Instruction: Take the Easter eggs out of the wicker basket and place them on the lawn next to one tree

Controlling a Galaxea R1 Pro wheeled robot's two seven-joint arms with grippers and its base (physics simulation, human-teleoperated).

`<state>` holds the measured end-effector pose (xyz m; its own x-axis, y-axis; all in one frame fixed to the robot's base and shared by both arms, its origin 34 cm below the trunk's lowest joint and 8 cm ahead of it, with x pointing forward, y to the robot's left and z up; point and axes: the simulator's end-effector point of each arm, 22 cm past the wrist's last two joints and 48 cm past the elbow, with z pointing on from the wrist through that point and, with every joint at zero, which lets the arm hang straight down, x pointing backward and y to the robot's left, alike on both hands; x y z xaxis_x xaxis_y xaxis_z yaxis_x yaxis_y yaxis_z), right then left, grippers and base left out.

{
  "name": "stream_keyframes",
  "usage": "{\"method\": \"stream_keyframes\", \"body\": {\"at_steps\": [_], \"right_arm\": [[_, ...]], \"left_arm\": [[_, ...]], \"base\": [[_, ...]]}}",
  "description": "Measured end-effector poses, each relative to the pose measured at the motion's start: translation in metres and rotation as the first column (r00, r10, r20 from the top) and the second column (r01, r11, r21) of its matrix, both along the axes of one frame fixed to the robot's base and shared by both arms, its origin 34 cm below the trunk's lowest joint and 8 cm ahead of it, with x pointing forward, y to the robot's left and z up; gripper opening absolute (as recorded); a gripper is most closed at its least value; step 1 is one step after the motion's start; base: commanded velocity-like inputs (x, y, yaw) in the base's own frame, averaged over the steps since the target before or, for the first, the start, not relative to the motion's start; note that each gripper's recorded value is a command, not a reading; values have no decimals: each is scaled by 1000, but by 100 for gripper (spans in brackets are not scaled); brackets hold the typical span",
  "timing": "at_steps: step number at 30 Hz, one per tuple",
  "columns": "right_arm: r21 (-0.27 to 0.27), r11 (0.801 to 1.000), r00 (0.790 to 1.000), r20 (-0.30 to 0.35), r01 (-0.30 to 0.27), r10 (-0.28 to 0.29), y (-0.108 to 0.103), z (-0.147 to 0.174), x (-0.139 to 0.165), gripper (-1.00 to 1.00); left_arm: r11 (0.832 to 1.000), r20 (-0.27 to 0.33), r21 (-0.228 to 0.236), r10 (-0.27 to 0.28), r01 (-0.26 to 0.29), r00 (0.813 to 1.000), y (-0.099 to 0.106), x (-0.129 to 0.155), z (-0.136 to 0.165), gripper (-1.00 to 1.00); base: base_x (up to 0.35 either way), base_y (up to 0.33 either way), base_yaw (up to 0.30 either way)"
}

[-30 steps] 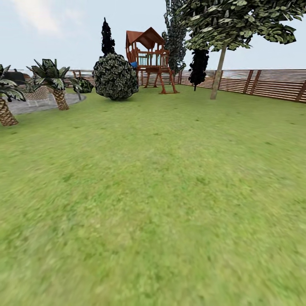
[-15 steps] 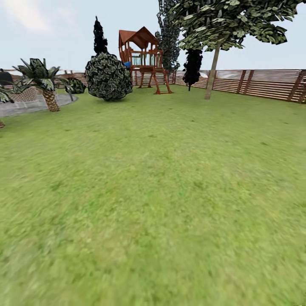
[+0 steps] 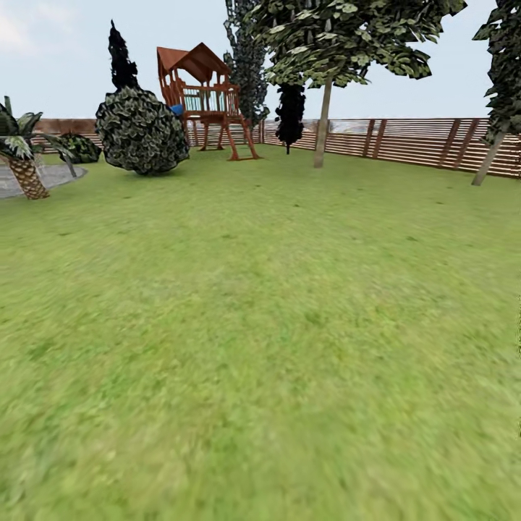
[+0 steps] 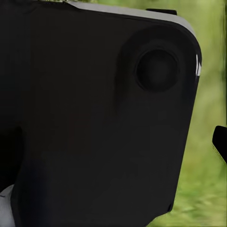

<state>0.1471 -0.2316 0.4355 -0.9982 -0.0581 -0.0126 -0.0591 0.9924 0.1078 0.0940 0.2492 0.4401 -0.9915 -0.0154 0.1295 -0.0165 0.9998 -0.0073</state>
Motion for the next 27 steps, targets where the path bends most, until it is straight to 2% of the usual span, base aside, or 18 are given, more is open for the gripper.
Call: {"method": "stream_keyframes", "body": {"at_steps": [5,16,27], "right_arm": [[0,1000,1000,1,-1,1,0,0,0,100],[4,1000,1000,0,-8,8,3,0,0,100],[-2,1000,1000,3,-9,9,-2,0,1,100]], "left_arm": [[1000,1,0,0,0,1000,0,1,0,100],[1000,2,0,0,0,1000,0,1,0,100],[1000,2,0,0,0,1000,0,1,0,100]], "base": [[317,0,19],[317,0,255],[318,0,29]]}}
